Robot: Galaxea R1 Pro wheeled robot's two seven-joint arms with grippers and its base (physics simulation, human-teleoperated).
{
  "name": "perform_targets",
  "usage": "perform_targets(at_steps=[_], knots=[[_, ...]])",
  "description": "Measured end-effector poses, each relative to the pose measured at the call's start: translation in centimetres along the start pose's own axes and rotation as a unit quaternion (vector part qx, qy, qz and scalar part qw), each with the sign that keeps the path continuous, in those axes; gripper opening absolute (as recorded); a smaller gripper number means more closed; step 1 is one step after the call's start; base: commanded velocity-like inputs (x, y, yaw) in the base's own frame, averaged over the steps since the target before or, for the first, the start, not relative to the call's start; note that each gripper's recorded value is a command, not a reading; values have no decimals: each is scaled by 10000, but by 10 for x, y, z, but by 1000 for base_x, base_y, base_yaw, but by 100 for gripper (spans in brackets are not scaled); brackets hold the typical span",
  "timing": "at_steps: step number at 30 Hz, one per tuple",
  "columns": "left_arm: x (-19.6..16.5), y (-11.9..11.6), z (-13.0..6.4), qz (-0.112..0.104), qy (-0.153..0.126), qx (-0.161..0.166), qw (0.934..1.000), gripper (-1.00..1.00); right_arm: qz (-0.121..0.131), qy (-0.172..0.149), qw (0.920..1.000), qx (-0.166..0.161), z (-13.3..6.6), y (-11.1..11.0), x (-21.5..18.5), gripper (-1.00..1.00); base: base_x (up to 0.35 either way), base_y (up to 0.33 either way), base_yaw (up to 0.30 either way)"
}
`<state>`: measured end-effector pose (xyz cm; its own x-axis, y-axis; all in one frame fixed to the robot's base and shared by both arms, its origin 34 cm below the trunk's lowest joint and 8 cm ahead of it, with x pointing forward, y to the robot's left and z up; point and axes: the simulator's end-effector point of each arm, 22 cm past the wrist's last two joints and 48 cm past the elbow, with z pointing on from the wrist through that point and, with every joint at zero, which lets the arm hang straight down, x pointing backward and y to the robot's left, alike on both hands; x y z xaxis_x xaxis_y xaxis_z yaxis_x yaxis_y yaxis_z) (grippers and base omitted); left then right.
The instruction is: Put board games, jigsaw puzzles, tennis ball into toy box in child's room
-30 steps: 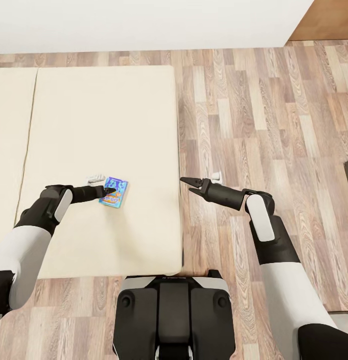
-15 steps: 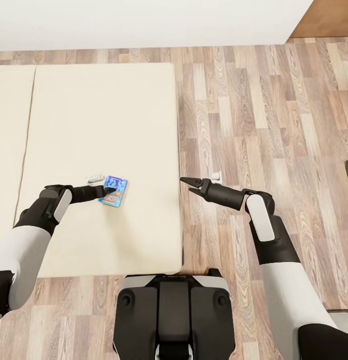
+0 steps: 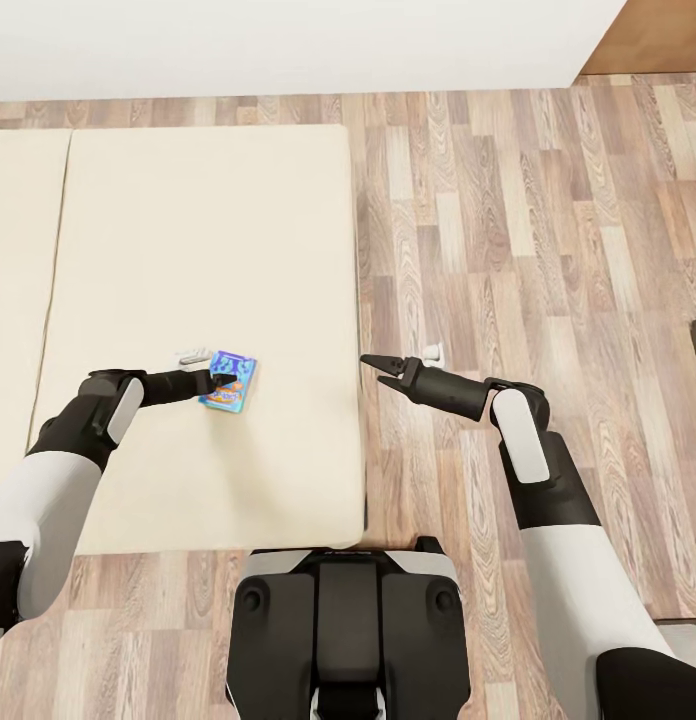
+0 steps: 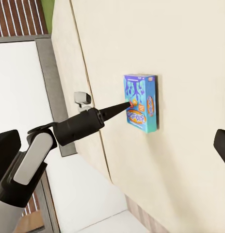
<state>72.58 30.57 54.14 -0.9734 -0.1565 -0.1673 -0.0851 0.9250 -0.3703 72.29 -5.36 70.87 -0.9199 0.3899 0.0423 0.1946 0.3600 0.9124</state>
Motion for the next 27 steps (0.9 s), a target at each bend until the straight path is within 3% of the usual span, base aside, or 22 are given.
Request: perform_targets(at_steps=[27], knots=[[-4, -4, -1, 59, -36, 23, 10000, 100, 2, -4, 10000, -11, 1, 1, 0, 100, 0, -124, 0]])
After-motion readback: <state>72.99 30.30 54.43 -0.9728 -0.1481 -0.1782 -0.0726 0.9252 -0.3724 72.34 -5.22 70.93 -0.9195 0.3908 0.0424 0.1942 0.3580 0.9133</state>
